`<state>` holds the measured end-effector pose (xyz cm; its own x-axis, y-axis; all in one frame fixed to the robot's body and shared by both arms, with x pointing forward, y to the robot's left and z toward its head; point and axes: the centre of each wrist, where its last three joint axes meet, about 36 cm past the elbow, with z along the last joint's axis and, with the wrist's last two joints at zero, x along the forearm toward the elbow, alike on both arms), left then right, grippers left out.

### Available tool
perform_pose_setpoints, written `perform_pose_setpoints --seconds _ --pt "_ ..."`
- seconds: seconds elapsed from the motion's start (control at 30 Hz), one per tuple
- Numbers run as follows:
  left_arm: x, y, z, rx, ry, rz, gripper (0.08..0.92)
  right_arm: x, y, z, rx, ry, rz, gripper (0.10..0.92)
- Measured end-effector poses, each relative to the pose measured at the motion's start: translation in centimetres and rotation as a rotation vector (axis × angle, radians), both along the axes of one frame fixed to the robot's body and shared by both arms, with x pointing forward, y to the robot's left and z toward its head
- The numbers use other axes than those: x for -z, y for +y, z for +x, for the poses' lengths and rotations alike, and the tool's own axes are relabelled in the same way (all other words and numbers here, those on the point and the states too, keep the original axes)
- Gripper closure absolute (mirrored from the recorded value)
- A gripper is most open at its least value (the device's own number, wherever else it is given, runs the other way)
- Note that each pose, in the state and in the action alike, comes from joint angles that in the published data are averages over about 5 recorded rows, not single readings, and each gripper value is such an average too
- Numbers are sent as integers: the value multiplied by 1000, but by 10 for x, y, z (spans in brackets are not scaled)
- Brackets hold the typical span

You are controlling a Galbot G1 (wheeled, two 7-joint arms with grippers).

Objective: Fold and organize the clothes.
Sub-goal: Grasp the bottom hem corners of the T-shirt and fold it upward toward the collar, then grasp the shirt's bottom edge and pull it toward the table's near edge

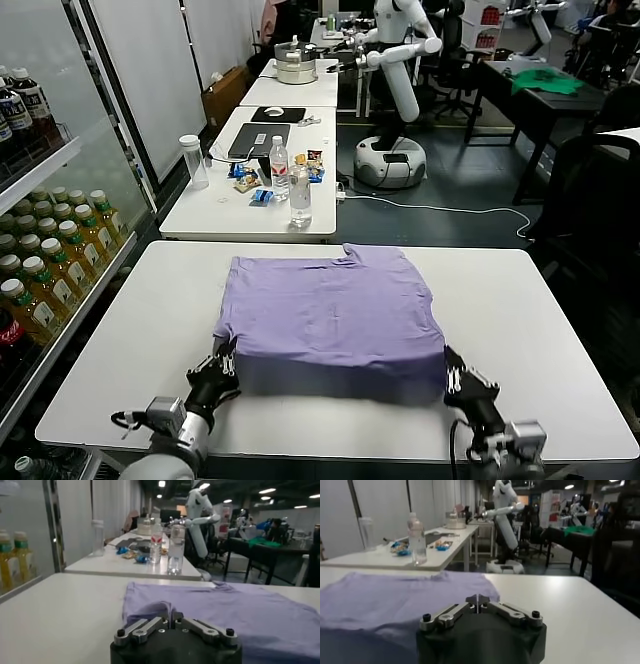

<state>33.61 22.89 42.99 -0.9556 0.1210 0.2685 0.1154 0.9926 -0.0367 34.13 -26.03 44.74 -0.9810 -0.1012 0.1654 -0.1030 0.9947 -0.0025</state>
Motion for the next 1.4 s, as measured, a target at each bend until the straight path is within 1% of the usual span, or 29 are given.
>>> perform_pose_setpoints --seconds 0.27,0.33,0.4,0.5,0.63,0.73,0.87,1.03,1.17,1.27,1.4 --pt "13 1 39 7 -3 52 889 10 5 47 -13 0 -21 897" --pt "16 1 47 6 -2 67 888 11 7 53 -23 2 -29 888" --pt "18 0 53 2 -4 79 871 12 10 57 -32 1 -39 853" --pt "19 1 59 -8 -8 90 803 12 11 59 -44 -5 -58 772" --pt "19 1 63 -22 -19 96 691 12 9 53 -49 -18 -86 659" --pt "18 2 63 -33 -27 98 605 11 5 43 -39 -22 -101 573" --pt "19 3 56 -41 -30 98 484 13 -2 24 -14 -4 -106 461" --pt "27 0 46 -49 1 92 345 19 -12 2 22 54 -111 322" --pt "35 -2 44 -58 34 89 231 24 -17 -6 42 109 -105 229" --pt "40 -1 46 -67 59 89 187 29 -18 -8 52 146 -89 204" --pt "44 1 53 -79 83 86 177 34 -18 -7 54 185 -60 200"
